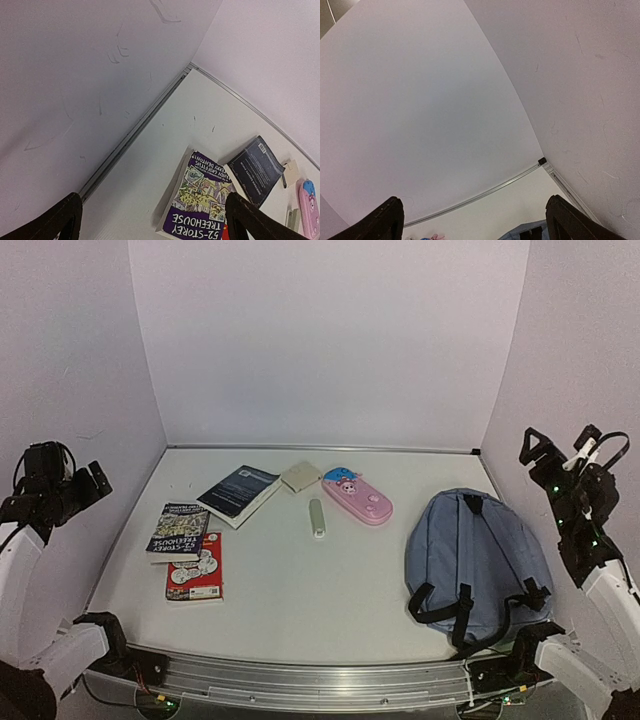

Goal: Pack the student bag
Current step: Adjust the student bag at the center of the board.

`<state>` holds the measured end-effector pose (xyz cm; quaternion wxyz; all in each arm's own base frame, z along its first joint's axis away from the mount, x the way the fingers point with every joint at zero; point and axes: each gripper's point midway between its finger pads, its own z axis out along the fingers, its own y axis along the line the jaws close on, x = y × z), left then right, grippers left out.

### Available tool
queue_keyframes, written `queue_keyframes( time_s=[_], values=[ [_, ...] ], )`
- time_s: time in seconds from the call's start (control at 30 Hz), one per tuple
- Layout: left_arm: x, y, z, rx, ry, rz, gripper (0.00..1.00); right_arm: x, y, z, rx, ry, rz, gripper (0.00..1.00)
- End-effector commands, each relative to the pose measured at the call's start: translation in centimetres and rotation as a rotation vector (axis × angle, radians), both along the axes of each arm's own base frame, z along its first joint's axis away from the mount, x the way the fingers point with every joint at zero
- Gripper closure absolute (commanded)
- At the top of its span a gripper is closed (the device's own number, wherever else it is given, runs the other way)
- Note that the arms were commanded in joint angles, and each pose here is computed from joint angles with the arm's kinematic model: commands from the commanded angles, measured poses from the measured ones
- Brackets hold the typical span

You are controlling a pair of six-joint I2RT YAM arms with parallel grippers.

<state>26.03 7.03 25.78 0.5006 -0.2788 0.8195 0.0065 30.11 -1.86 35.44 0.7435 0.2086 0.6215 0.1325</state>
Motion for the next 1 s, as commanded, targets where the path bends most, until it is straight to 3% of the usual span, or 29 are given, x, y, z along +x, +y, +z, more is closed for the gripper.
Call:
queue_keyframes(
  time_s=[0.0,0.2,0.4,0.6,0.8,0.97],
  values=[
    [-0.3,0.7,1.8,-0.026,-0.015,0.069,0.0,-0.3,0.3,-0.1,0.03,0.004,0.026,0.02],
    [1.8,-1.7,-0.4,-0.096,0.025,-0.078,0.0,0.0,1.3,0.3,0.009,0.038,0.078,0.02],
    [6.5,-4.4,2.1,-0.187,-0.011,-0.26,0.0,3.9,3.5,-2.5,0.005,0.339,0.193,0.04],
    [9.6,-4.6,5.0,-0.191,-0.094,-0.298,0.0,4.6,6.4,-6.6,0.016,0.584,0.192,0.07],
    [10.0,-3.7,1.7,-0.176,-0.008,-0.255,0.0,5.7,11.1,-13.2,-0.092,0.824,0.106,0.09],
    [9.4,-3.7,1.5,-0.186,-0.023,-0.245,0.0,5.9,14.6,-18.4,-0.177,0.983,0.121,0.09]
  ],
)
